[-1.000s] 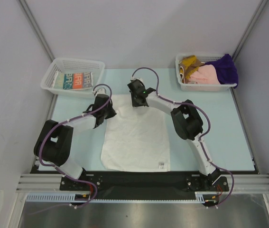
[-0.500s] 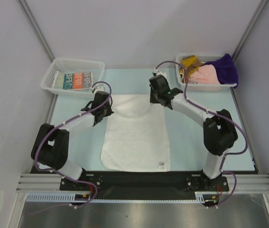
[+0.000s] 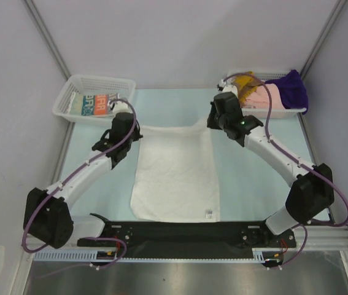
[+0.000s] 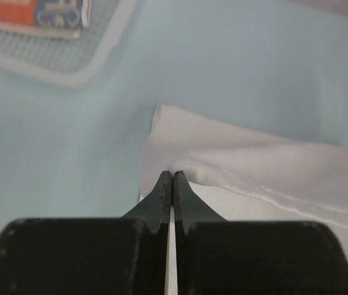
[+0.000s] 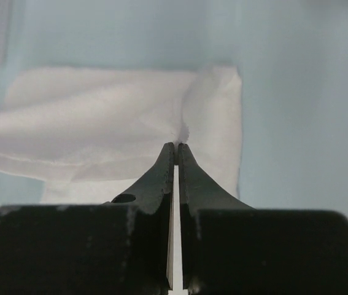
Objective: Fold and stack the towels
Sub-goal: Flatten out the crumpled towel
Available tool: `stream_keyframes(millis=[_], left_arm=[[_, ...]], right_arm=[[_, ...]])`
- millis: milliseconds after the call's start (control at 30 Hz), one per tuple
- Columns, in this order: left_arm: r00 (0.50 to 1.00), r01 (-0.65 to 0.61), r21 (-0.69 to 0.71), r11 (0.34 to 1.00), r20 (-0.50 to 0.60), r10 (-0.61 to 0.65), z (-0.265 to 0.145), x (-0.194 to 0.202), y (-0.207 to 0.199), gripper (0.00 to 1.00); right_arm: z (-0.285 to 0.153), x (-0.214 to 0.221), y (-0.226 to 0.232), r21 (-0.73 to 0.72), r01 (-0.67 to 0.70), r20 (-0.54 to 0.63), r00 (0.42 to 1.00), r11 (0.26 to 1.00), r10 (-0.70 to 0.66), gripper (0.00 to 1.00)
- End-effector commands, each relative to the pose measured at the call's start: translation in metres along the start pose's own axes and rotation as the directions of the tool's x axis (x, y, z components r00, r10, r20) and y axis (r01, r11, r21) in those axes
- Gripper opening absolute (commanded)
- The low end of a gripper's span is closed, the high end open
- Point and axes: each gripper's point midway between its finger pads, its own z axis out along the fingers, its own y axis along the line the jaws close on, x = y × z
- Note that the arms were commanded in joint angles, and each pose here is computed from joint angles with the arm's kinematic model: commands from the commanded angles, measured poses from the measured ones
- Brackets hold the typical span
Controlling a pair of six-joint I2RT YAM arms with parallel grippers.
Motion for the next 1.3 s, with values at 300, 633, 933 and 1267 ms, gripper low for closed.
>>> stream_keyframes(millis=[300,633,933,1267], left_arm=[[0.977,-0.068,0.024,0.997,0.204,0.062,0.079,-0.164,-0.049,0.0],[0.955,-0.064,0.101,0.993,0.296,0.032,0.111,-0.235,-0.069,0.0],[0.932,-0.076,0.186,0.98,0.363,0.003,0.102,-0.271,-0.091,0.0],[0.896,-0.076,0.272,0.959,0.441,-0.054,0.033,-0.298,-0.094,0.0]], right_arm=[[0.055,-0.169,-0.006,-0.096,-0.108,0.245,0.961,0.99,0.129,0.0],[0.099,-0.22,-0.03,-0.182,-0.253,0.259,0.92,0.95,0.295,0.0],[0.079,-0.252,-0.033,-0.274,-0.271,0.317,0.88,0.923,0.352,0.0],[-0.018,-0.288,-0.005,-0.358,-0.154,0.47,0.823,0.921,0.32,0.0]])
